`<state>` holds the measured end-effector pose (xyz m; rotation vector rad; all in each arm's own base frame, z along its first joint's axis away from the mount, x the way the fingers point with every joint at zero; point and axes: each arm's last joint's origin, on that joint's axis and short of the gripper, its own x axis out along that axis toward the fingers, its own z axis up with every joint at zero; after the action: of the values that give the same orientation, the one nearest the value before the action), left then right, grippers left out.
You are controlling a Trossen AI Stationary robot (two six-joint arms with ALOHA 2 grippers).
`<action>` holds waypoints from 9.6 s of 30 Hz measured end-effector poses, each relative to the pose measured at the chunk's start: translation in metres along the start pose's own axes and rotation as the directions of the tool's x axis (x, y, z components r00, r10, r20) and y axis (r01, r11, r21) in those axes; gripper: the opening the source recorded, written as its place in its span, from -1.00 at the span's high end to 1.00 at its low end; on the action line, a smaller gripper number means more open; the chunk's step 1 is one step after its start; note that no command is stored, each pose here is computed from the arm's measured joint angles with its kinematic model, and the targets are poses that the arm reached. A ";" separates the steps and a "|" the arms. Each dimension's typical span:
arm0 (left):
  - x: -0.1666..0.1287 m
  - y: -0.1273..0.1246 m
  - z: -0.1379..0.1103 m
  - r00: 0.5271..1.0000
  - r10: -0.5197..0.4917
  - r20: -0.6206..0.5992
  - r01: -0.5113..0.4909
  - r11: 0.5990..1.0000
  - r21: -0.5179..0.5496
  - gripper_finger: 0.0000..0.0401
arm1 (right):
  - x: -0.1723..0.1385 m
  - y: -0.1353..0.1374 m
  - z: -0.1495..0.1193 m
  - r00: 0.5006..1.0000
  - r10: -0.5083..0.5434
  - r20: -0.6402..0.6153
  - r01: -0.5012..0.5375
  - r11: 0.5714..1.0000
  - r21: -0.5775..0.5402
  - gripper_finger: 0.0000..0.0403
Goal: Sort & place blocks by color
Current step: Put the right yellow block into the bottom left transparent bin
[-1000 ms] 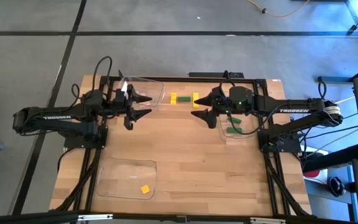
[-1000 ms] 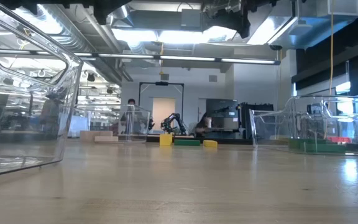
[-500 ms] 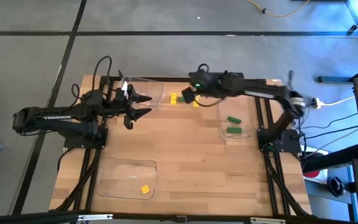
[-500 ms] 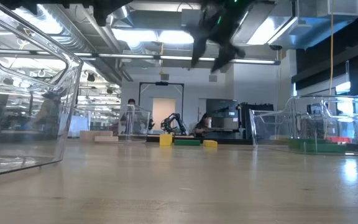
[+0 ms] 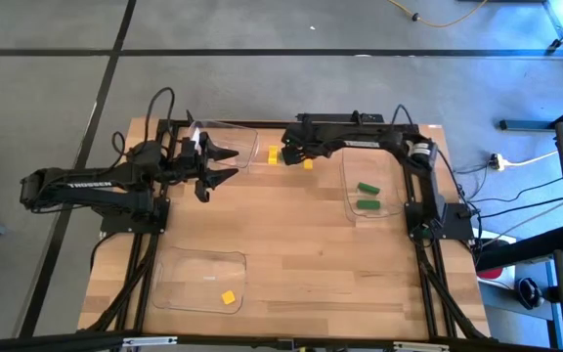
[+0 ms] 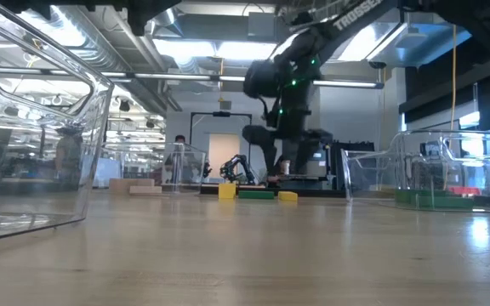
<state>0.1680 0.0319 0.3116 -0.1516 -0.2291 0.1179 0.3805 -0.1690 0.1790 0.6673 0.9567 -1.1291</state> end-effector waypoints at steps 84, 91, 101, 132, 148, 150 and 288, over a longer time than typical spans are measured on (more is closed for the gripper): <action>0.013 0.000 -0.011 0.996 -0.076 -0.044 0.067 0.980 -0.188 -0.17 | -0.207 -0.018 -0.115 0.224 0.925 0.306 -0.769 0.360 -0.528 0.36; 0.013 0.000 -0.011 0.996 -0.076 -0.044 0.066 0.980 -0.188 -0.17 | -0.207 -0.018 -0.115 0.224 0.925 0.306 -0.769 0.360 -0.528 0.36; 0.023 -0.002 -0.018 0.994 -0.091 -0.054 0.074 0.961 -0.266 -0.17 | -0.208 -0.018 -0.114 0.218 0.926 0.309 -0.770 0.358 -0.528 0.36; 0.131 -0.020 -0.005 0.975 -0.208 -0.077 0.197 0.972 -0.130 -0.06 | -0.213 -0.018 -0.113 0.159 0.942 0.296 -0.735 0.313 -0.602 0.36; 0.123 -0.006 0.004 0.971 -0.209 -0.119 0.190 0.970 -0.148 0.41 | -0.213 -0.020 -0.113 0.177 0.939 0.295 -0.699 0.331 -0.633 0.01; 0.115 -0.002 0.014 0.975 -0.191 -0.109 0.177 0.976 -0.125 0.40 | -0.216 -0.023 -0.113 0.172 0.941 0.292 -0.701 0.325 -0.635 -0.19; -0.018 -0.198 -0.160 -0.136 -0.073 -0.988 0.168 0.981 -0.096 0.41 | -0.227 -0.075 -0.114 0.408 0.873 0.268 -0.593 0.476 -0.649 -0.49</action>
<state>0.2072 -0.1863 0.1861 -0.1137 1.4461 -0.2302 0.2480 0.0034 0.3306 0.2473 0.2443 -0.1653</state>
